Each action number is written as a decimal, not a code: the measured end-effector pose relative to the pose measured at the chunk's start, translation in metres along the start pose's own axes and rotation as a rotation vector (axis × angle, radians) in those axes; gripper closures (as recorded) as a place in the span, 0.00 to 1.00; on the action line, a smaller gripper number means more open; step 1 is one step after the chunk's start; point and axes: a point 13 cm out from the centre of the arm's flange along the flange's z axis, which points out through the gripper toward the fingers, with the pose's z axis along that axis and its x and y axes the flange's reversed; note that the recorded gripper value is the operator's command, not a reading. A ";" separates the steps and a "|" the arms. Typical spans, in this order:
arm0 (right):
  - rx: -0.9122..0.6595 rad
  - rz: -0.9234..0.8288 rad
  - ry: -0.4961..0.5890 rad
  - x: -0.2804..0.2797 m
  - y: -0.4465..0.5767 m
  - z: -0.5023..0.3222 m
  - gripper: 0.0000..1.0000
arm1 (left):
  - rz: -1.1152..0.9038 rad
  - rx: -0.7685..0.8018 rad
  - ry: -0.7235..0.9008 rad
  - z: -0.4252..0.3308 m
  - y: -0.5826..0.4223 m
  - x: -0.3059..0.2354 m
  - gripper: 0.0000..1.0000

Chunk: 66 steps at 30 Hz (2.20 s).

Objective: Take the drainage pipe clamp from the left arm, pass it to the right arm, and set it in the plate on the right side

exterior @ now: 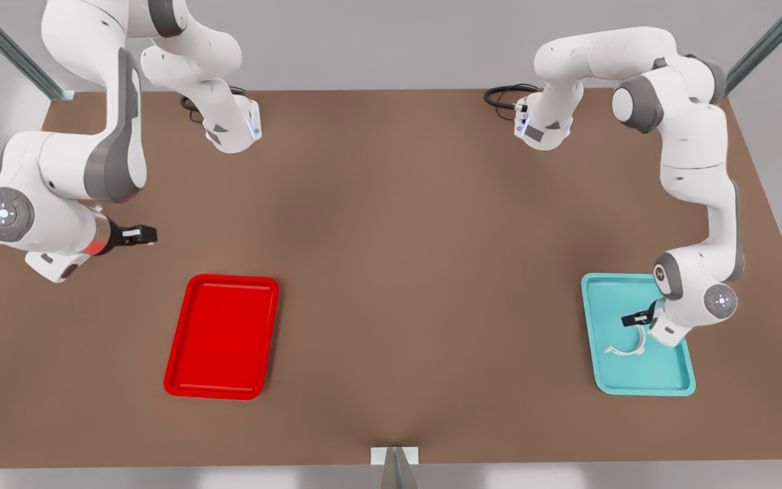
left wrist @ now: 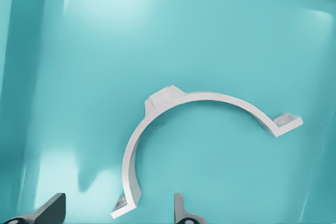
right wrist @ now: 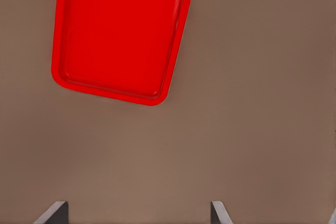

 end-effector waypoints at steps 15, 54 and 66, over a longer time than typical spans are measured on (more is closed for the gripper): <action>0.015 -0.046 0.016 -0.009 0.002 0.017 0.00 | -0.077 0.073 -0.088 -0.005 0.001 -0.021 0.36; -0.337 -0.540 -0.052 -0.128 0.233 0.109 0.00 | 0.244 0.181 -0.176 -0.197 -0.428 0.023 0.79; -0.350 -0.975 -0.339 -0.176 0.366 0.133 0.00 | 0.211 0.233 -0.186 -0.205 -0.629 0.114 0.79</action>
